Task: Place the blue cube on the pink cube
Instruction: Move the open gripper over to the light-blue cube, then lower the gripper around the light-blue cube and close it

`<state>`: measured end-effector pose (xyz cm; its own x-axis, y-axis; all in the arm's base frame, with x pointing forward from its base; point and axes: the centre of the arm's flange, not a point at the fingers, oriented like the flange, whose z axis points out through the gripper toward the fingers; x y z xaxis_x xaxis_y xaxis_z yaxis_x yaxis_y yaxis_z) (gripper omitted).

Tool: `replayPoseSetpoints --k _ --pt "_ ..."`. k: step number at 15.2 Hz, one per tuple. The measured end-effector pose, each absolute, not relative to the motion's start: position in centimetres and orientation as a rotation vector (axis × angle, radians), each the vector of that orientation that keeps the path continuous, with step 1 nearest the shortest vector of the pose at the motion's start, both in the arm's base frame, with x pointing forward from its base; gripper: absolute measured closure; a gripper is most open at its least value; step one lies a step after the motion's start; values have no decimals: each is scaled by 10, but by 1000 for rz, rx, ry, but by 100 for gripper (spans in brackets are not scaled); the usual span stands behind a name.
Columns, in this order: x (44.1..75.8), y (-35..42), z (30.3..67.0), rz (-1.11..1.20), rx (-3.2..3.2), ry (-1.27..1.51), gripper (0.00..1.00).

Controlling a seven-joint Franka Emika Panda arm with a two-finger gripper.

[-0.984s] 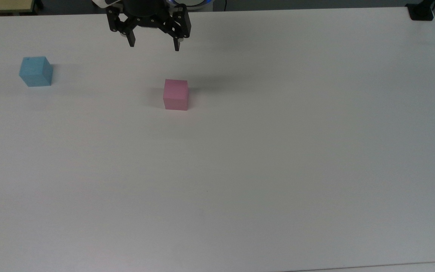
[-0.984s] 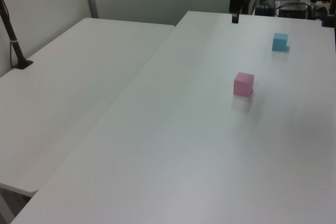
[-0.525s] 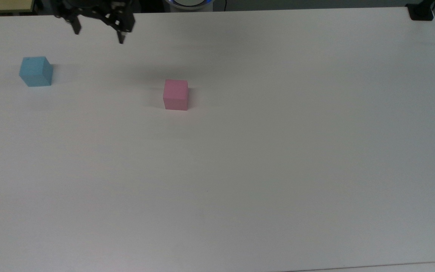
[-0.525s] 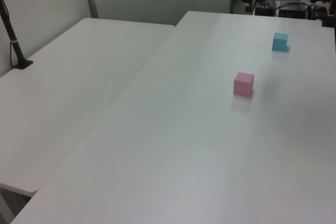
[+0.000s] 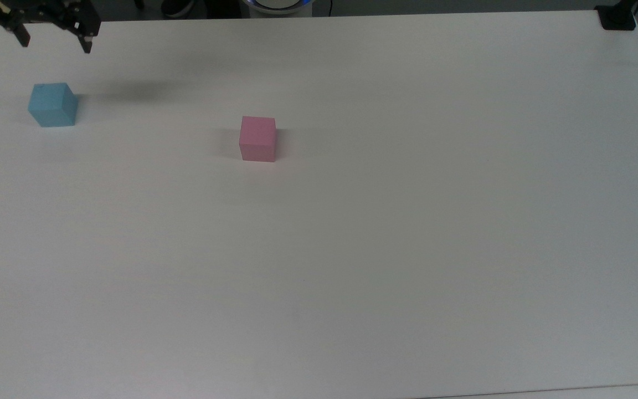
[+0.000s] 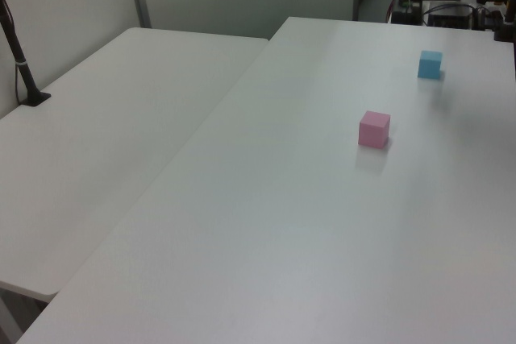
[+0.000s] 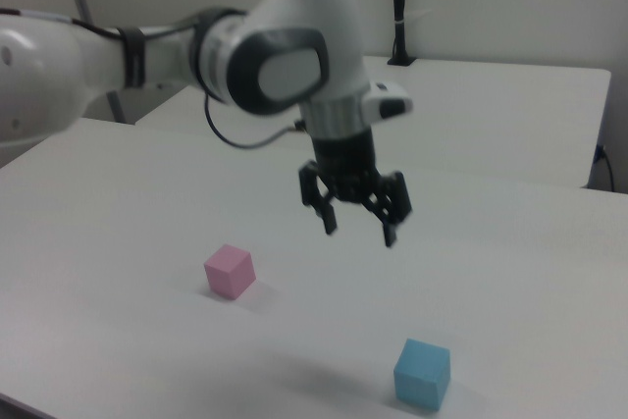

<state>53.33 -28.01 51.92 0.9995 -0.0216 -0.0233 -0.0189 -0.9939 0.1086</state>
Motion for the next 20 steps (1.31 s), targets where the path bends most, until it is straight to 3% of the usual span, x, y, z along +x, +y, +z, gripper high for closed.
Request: replayPoseSetpoints --k 6,16,20 --pt "529 -317 442 41 2995 -6 0" --pt "500 -370 402 -20 3000 -83 0" --pt "499 -371 362 4 2986 -71 0"
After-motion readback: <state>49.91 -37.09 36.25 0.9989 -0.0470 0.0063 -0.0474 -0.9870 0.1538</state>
